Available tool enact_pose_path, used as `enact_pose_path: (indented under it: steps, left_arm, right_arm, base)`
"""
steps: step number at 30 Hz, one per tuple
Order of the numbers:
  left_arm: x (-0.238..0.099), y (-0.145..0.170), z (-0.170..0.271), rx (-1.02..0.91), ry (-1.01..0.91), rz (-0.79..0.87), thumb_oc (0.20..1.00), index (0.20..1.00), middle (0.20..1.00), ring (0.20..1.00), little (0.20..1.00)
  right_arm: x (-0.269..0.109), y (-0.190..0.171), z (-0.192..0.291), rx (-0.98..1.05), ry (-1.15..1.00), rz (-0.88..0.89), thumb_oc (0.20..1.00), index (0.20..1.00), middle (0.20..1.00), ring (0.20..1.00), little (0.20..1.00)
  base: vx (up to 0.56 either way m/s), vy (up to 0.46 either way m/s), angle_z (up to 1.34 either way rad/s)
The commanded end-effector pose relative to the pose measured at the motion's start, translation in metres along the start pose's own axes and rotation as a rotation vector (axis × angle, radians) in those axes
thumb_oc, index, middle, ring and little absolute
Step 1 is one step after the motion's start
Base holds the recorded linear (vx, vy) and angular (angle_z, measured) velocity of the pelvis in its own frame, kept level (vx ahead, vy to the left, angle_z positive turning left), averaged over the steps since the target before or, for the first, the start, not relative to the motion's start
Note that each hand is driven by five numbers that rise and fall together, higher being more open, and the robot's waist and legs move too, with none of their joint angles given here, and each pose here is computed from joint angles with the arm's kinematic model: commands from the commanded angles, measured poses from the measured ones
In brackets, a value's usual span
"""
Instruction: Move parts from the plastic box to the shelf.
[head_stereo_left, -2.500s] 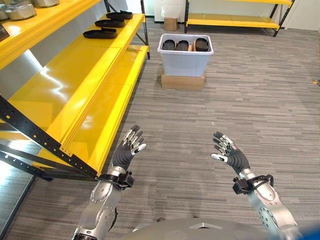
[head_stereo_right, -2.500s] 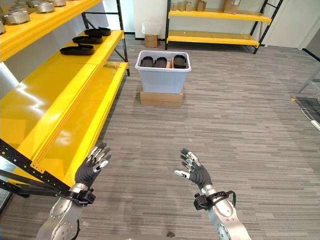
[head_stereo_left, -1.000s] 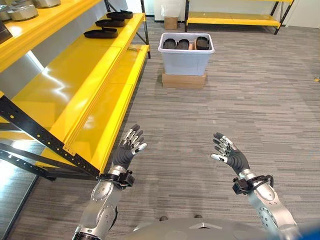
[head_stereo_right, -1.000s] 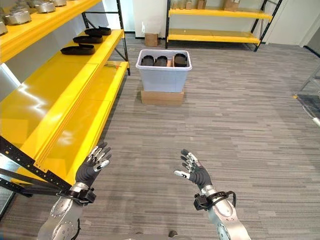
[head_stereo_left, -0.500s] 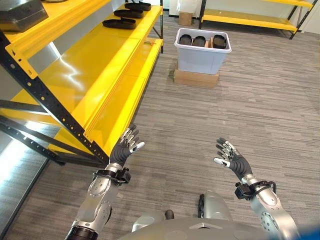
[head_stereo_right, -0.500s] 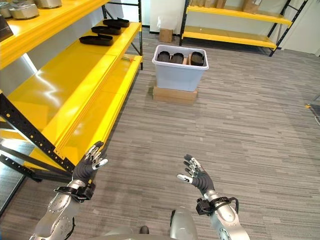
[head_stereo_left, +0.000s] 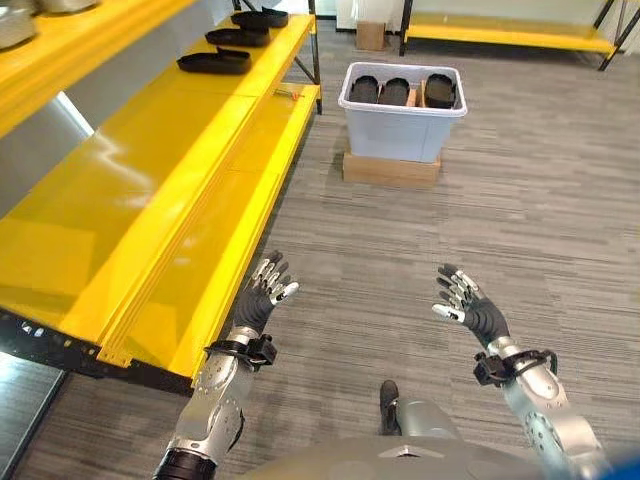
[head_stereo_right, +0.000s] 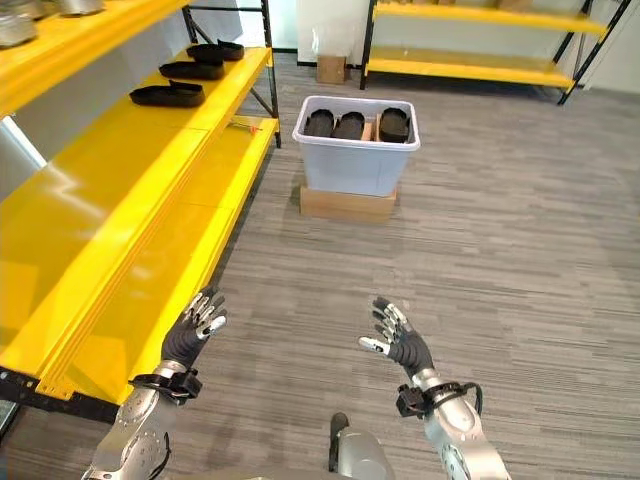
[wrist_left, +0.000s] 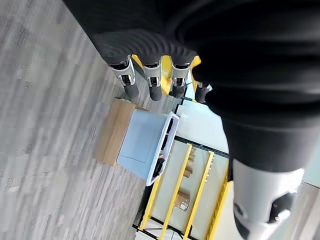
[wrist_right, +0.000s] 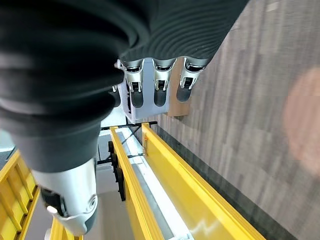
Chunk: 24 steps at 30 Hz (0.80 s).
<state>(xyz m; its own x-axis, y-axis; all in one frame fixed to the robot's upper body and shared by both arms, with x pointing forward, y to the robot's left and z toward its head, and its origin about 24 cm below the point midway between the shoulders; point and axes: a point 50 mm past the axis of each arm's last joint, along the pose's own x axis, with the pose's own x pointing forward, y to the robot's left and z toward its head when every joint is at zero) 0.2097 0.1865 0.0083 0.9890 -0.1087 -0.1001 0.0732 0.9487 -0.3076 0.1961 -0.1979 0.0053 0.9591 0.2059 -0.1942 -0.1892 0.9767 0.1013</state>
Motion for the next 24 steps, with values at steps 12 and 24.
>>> enact_pose_path:
  steps: [12,24]
  left_arm:
    - [0.003,-0.006,0.029,-0.043,-0.166,-0.035,1.0,1.0,1.0,1.0,1.0]
    - [-0.004,-0.003,0.024,-0.016,-0.127,-0.065,1.0,1.0,1.0,1.0,1.0]
  right_arm:
    - [0.0,-0.016,0.034,0.035,-0.21,-0.101,1.0,1.0,1.0,1.0,1.0]
    - [-0.008,0.0,0.012,0.073,-0.135,-0.05,1.0,1.0,1.0,1.0,1.0]
  base:
    - [0.21,-0.186,-0.19]
    - [0.41,0.146,-0.43]
